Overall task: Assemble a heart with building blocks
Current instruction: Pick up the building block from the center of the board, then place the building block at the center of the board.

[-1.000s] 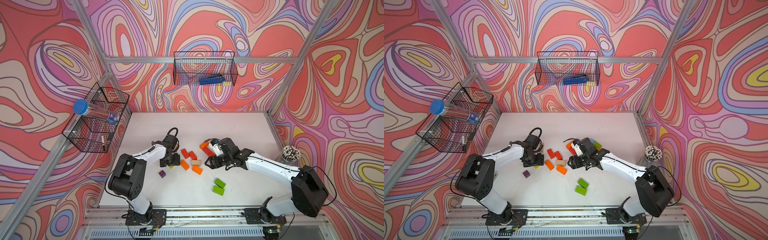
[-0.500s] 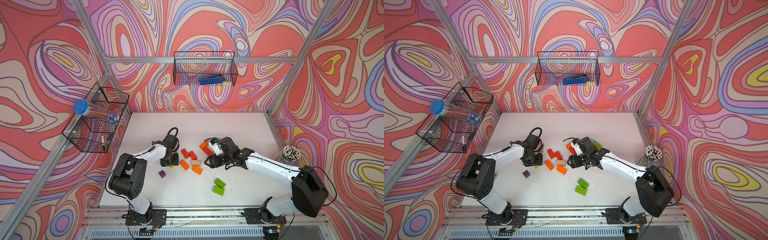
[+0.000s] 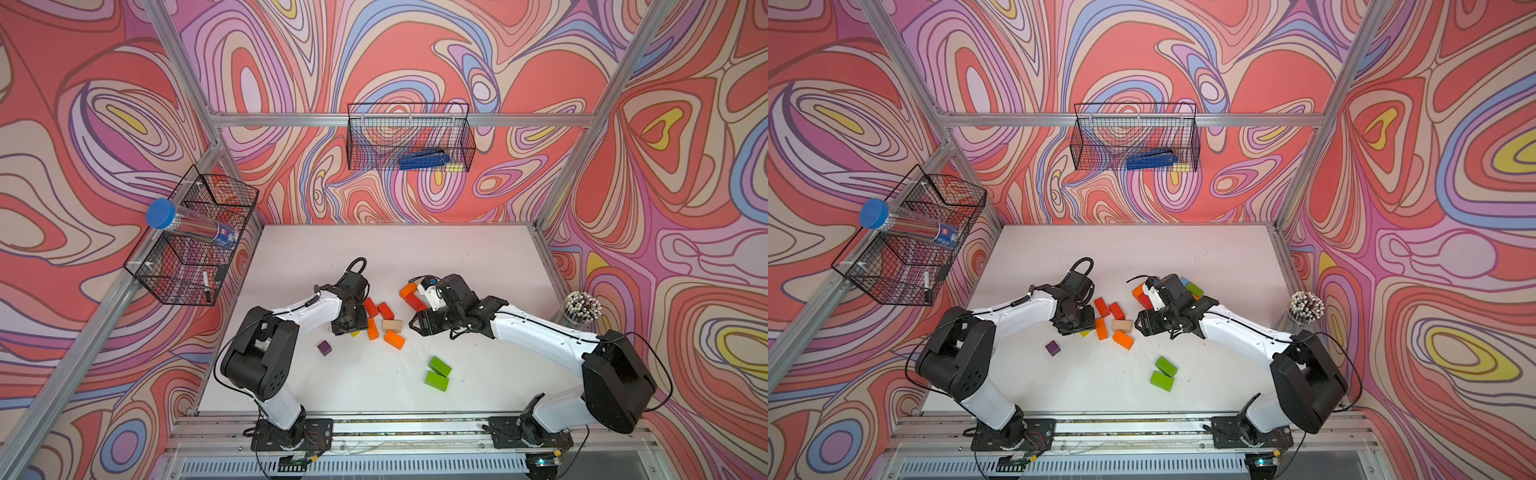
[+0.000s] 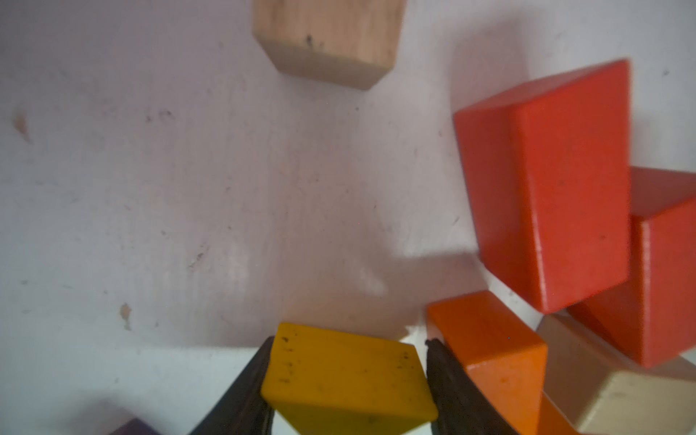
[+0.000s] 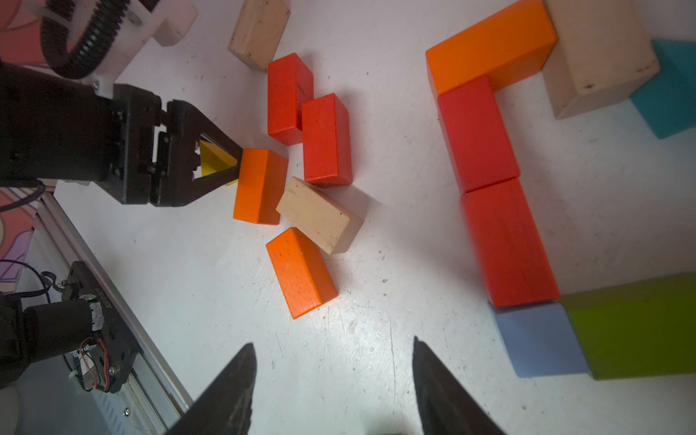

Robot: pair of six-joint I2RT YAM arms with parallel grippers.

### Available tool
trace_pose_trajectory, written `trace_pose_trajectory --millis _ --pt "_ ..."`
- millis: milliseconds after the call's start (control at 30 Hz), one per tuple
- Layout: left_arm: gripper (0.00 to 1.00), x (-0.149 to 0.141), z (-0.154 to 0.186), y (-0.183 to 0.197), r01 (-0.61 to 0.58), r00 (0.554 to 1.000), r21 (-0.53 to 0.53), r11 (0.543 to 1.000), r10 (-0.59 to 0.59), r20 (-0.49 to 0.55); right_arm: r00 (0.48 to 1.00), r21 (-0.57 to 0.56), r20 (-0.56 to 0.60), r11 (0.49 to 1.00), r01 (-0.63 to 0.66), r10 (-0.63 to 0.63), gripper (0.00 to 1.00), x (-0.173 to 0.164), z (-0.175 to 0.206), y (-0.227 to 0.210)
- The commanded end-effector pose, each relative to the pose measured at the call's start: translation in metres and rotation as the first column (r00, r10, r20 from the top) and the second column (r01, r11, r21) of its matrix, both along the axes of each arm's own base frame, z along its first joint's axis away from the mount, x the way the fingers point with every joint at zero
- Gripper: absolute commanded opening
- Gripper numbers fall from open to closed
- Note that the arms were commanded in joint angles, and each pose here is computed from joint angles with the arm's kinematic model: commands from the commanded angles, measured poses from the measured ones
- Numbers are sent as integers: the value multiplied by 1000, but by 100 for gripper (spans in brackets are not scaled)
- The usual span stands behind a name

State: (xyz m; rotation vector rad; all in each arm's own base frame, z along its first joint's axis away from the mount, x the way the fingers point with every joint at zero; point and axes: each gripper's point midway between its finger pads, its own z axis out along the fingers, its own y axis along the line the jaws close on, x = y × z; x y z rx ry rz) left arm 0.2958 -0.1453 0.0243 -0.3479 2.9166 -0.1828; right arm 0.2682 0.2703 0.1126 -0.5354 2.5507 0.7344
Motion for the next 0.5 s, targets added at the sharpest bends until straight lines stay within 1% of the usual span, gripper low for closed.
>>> trace_pose_trajectory --millis 0,333,467 --pt "53 3 -8 -8 -63 998 -7 998 63 -13 1000 -15 10 1000 16 -16 66 0 -2 -3" --pt "53 12 -5 -16 -56 998 -9 998 56 4 1000 -19 14 999 26 -25 66 2 -2 -4" --pt "57 13 -6 -17 -47 999 -9 999 47 4 999 -19 16 999 30 -29 66 3 -1 -4"
